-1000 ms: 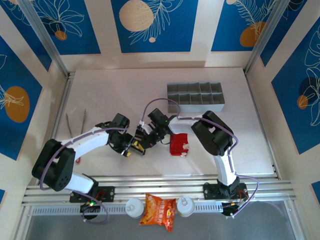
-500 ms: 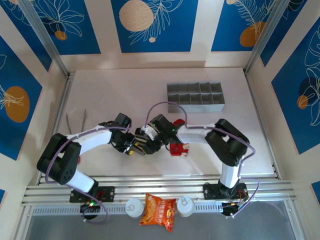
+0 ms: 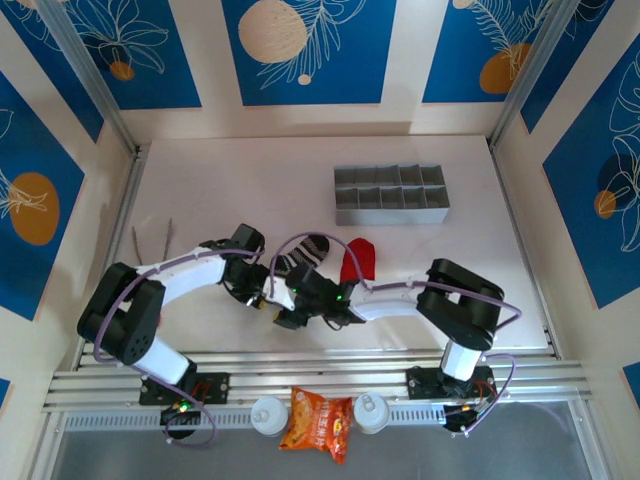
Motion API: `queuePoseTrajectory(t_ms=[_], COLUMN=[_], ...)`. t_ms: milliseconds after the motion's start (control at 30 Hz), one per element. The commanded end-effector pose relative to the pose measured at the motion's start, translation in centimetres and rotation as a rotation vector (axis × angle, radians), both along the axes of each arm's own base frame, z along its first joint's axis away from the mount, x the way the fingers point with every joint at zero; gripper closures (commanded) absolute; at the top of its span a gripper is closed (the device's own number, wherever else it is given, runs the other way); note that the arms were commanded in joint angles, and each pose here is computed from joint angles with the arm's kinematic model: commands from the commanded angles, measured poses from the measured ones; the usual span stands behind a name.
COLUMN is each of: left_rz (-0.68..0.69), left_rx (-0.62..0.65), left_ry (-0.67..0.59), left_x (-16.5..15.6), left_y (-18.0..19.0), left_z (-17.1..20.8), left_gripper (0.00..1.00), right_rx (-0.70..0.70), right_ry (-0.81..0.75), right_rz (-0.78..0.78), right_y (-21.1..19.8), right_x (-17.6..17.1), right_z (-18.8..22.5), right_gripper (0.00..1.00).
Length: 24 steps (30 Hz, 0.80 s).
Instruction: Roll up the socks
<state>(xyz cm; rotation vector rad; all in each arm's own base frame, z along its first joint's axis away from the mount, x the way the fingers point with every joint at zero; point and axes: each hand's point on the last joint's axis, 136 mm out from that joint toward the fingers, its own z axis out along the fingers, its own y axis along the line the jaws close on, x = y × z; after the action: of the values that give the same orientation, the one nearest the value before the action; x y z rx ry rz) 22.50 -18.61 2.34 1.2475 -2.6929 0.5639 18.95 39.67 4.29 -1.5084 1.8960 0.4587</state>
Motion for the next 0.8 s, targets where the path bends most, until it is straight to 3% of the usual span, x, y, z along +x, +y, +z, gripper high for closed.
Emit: queuePoseTrajectory(t_ms=[0, 200, 400, 567, 767], left_rz=[-0.011, -0.006, 0.025, 0.076, 0.152], left_rx=[0.071, 0.052, 0.014, -0.010, -0.009], left_ry=[0.120, 0.111, 0.092, 0.025, -0.078], left_x=[-2.7, -2.5, -2.4, -1.6, -0.6], left_y=[1.3, 0.9, 0.6, 1.0, 2.8], left_z=[-1.4, -1.0, 0.1, 2.5, 4.9], left_gripper=[0.63, 0.64, 0.64, 0.49, 0.35], right_rx=[-0.047, -0.163, -0.226, -0.216, -0.098], right_ry=[-0.098, -0.084, -0.046, 0.080, 0.306], right_rz=[-0.013, -0.083, -0.132, -0.157, -0.164], right_y=[0.5, -1.0, -2.4, -3.4, -3.7], right_x=[1.5, 2.1, 2.2, 1.5, 0.1], right_z=[-0.3, -2.9, -4.5, -5.3, -4.4], right_gripper=[0.46, 0.53, 0.76, 0.99, 1.00])
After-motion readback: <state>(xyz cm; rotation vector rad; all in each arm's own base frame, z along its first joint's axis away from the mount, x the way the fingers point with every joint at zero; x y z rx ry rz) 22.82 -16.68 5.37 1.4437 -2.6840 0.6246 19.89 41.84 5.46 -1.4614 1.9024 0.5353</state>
